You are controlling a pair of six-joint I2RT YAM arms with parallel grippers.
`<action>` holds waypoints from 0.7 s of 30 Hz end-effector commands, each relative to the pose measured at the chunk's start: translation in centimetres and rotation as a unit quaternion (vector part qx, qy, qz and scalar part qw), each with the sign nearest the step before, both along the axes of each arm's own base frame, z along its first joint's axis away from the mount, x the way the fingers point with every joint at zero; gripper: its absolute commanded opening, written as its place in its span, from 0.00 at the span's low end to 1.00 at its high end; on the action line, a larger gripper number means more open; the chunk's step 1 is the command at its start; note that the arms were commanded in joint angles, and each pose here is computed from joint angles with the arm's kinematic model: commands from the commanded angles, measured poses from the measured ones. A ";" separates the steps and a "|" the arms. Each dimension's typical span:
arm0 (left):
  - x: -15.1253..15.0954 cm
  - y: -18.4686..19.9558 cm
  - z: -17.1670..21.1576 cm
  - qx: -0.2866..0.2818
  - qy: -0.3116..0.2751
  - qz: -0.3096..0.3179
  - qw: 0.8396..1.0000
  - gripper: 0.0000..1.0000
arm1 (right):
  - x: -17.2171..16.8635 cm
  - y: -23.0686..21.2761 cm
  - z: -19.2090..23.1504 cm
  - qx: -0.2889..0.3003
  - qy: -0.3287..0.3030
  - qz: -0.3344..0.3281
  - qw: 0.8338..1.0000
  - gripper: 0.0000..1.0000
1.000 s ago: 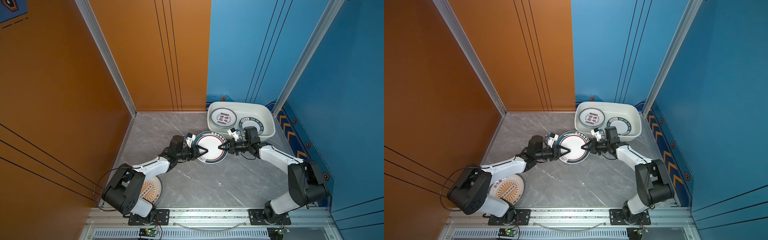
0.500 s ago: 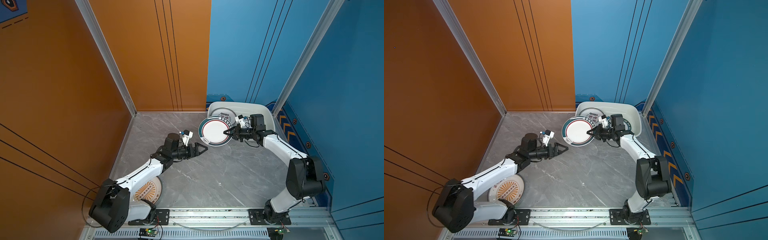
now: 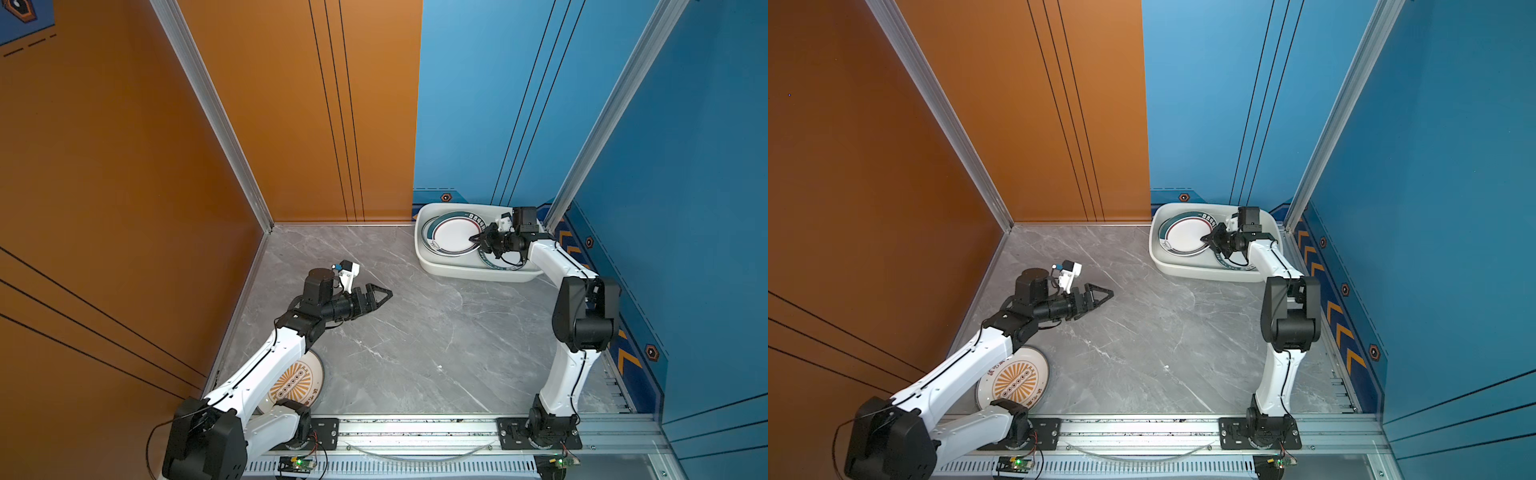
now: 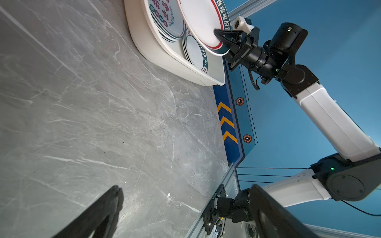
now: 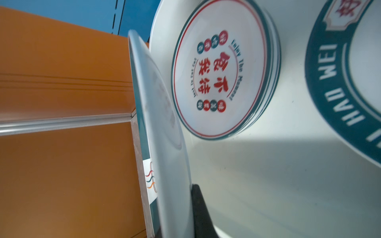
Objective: Place the plates into the plastic bin on the countertop
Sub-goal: 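Carry the plate into the white bin with the right gripper while the left releases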
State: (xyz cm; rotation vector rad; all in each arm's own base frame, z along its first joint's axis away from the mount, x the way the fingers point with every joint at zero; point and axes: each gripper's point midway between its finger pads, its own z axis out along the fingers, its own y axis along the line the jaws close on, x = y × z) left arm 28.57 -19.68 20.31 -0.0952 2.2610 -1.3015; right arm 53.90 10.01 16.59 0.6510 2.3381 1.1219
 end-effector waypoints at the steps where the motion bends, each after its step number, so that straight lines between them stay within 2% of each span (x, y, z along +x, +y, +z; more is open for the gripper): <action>1: -0.9 0.9 -0.6 0.002 0.010 -0.004 1.000 0.98 | 2.2 -1.2 -0.4 -0.006 0.015 -0.030 0.999 0.00; 9: -1.5 2.7 -0.3 -0.001 0.010 0.012 1.000 0.98 | 5.5 -1.7 -2.3 -0.026 0.045 -0.039 0.998 0.00; 21: -2.2 4.0 -0.6 -0.005 0.012 0.022 1.000 0.98 | 6.2 -2.1 -6.4 -0.035 0.082 -0.050 0.995 0.00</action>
